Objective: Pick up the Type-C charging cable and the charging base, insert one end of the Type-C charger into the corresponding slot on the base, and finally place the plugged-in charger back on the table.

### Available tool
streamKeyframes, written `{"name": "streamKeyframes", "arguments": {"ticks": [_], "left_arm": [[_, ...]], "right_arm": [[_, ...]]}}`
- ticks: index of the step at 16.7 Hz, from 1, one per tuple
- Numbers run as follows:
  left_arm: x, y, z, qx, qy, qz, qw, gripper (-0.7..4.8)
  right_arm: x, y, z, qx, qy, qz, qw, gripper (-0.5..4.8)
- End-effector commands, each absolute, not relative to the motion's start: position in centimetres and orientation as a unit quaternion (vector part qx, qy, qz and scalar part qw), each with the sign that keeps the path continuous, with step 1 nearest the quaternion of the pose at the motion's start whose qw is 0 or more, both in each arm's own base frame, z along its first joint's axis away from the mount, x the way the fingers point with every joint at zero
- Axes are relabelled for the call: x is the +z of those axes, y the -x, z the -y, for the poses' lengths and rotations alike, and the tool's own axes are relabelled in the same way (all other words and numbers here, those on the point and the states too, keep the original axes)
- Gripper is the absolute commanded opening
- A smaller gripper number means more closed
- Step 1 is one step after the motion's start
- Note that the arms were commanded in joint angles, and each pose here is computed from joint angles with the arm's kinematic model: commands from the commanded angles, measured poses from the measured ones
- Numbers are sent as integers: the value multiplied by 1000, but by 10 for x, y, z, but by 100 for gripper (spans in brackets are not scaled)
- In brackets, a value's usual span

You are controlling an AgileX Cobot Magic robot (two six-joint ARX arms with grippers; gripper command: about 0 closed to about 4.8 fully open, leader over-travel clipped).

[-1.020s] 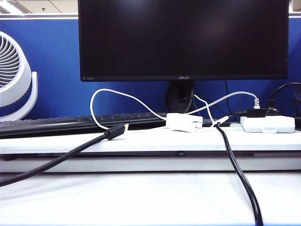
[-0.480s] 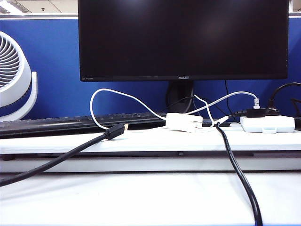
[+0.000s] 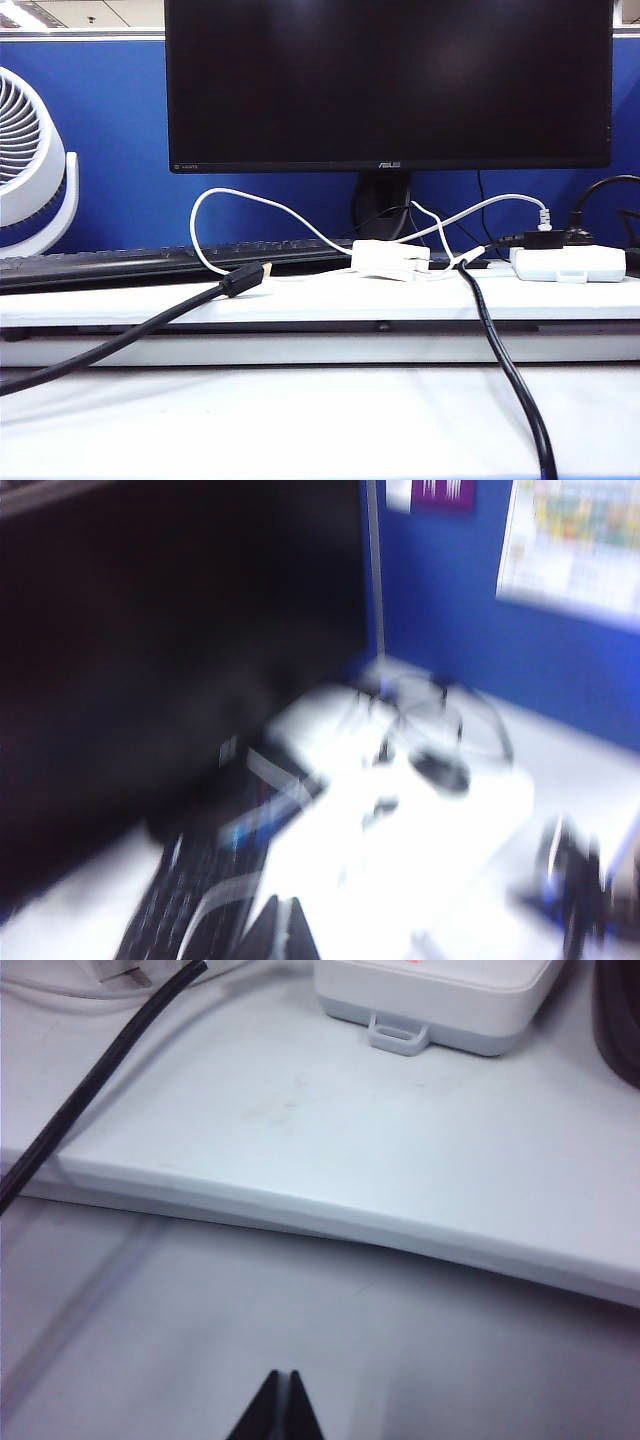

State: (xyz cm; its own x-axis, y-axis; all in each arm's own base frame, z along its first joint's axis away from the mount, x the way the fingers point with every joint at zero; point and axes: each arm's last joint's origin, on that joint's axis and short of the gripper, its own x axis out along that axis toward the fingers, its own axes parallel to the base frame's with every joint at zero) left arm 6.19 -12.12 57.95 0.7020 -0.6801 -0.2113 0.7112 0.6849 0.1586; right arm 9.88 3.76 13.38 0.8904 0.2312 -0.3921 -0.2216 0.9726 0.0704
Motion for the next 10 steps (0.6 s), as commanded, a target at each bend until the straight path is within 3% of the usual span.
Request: {"name": "streamKeyframes", "arguments": {"ticks": [1,6,8,10], "left_arm": [[589,-68,137,-394,-88,-23,915,-6],[579,-92,180,-426,-116,-21,897,-6],[558,-124,199,-465,-95,-47,879,-6],[530,-157,206,-448,-91,-85,885,-6]], "right_arm": [[137,-100,-38,117,-16,-193,974,-1],[137,-100,-38,117,-17,-193,974,-1],[137,-100,-38,117,-16,-193,974,-1],[137,-100,-38,117,-16,-193,974,-1]]}}
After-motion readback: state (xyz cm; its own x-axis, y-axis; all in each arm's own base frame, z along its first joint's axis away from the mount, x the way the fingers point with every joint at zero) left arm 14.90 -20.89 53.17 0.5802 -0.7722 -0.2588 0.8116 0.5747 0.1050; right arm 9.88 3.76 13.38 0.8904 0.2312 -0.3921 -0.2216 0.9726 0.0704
